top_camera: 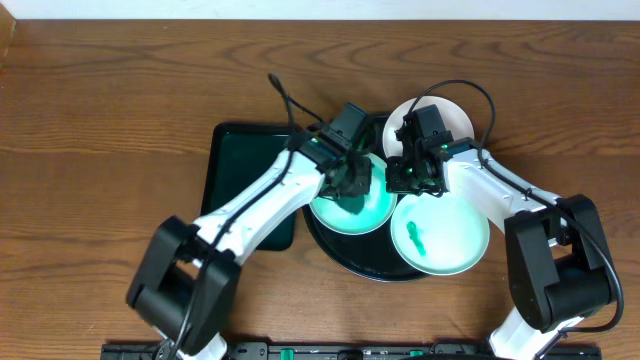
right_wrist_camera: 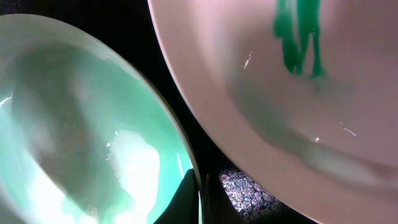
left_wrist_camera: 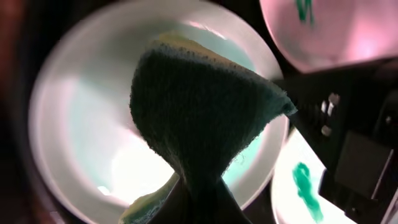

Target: Clean dirty plates on tray and stack at the side

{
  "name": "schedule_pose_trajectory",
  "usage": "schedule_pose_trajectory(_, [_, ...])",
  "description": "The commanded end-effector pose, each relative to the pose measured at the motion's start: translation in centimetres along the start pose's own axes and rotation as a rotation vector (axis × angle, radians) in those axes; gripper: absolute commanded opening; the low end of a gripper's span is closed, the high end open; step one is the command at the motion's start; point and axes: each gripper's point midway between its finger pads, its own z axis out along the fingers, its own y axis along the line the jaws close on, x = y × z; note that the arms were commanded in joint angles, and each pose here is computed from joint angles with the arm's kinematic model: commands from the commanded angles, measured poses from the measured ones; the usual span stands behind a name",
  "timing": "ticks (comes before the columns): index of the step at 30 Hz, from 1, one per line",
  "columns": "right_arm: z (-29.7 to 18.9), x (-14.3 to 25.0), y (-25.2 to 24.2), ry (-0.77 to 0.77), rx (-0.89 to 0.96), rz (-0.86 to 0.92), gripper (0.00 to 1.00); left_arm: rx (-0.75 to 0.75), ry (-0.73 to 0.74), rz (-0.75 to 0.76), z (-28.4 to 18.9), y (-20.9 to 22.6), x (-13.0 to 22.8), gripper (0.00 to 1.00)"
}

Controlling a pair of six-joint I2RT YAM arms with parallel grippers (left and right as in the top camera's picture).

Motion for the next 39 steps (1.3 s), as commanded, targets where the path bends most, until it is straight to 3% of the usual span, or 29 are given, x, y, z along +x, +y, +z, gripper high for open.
schedule_pose_trajectory(1, [0.2,0.4,0.6,0.014,-0.026,-0.009,0.01,-0.160,-0.066,-0.008,-0.2,3.0,-1.1,0.08])
schedule_pose_trajectory(8, [0.2,0.4,0.6,0.014,-0.026,-0.009,0.01,-0.265,-0.066,-0.007,0.3,5.3,-0.4,0.08])
schedule_pose_trajectory(24, [0.2,0.4,0.7,0.014,-0.026,-0.009,0.01,-0.291,0.007,-0.050,5.2,7.2,2.0,0.08])
schedule_pose_trajectory(27, [0.2,0.4,0.7,0.014,-0.026,-0.009,0.01,-0.226,0.080,-0.059,6.5,6.3,3.3,0.08])
schedule_pose_trajectory(32, [0.2,0.4,0.7,0.014,-0.026,-0.009,0.01,0.005,0.212,-0.082,7.0,2.2,5.3,0.08])
schedule_pose_trajectory(39, [0.2,0.4,0.7,0.014,-0.026,-0.009,0.01,0.248,0.261,-0.082,6.4,-2.3,5.3,0.07])
